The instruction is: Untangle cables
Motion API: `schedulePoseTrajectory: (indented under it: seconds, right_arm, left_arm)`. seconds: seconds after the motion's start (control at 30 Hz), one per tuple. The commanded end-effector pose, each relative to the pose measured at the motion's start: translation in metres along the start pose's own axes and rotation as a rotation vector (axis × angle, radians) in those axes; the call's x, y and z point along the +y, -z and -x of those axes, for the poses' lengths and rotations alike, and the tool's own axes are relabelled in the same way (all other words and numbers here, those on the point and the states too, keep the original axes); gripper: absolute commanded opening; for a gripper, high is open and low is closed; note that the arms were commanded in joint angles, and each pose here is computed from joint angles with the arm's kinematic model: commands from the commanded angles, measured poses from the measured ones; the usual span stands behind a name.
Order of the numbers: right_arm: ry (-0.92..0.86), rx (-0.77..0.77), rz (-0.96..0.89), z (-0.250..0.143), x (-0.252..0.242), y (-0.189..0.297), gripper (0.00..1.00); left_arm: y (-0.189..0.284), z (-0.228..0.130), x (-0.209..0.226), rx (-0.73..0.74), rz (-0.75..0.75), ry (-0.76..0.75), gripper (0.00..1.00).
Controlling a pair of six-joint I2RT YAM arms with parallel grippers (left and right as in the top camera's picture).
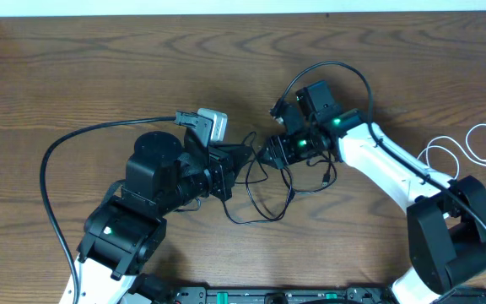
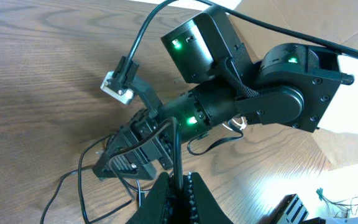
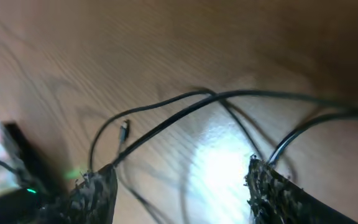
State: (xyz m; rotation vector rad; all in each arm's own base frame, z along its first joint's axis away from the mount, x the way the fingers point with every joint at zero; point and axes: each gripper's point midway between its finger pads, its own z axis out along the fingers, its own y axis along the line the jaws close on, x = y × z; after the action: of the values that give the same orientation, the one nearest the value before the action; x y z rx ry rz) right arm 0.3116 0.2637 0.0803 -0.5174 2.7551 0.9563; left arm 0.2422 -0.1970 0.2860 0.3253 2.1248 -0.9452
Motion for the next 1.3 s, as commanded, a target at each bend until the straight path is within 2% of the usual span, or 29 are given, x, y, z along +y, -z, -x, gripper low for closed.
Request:
schedulePoseTrajectory:
  seconds: [0.0, 0.1, 0.27, 0.5, 0.6, 0.77, 1.2, 1.27]
  right_arm:
    - [-0.171, 0.032, 0.077, -0.004, 0.022, -0.005, 0.63]
    - [-0.079, 0.032, 0.103, -0.005, 0.028, -0.006, 0.63]
    - [-0.057, -0.002, -0.021, 0.0, 0.005, -0.006, 0.64]
    - [-0.143, -0.06, -0.024, 0.013, 0.012, -0.01, 0.63]
    - [-0.285, -0.063, -0.072, 0.009, 0.012, -0.015, 0.63]
    - [-0.463, -0.07, -0.05, 0.007, 0.027, -0.022, 0.63]
    - [-0.57, -0.029, -0.067, -0.004, 0.027, -0.045, 0.62]
    - [-0.577, -0.017, -0.066, -0.005, 0.022, -0.059, 0.58]
  left_arm:
    - [0.004, 0.008, -0.003, -0.023, 0.0, -0.003, 0.08]
    - [0.004, 0.009, -0.003, -0.023, 0.0, -0.012, 0.08]
    - [0.005, 0.01, 0.0, -0.032, 0.017, -0.024, 0.08]
    - [0.005, 0.014, -0.002, -0.046, 0.01, -0.03, 0.07]
    - [0.008, 0.021, -0.007, -0.079, -0.004, -0.045, 0.08]
    - [0.011, 0.023, -0.008, -0.09, -0.009, -0.051, 0.08]
    - [0.011, 0.02, -0.011, -0.077, -0.023, -0.049, 0.08]
    - [0.011, 0.02, -0.011, -0.076, -0.024, -0.048, 0.08]
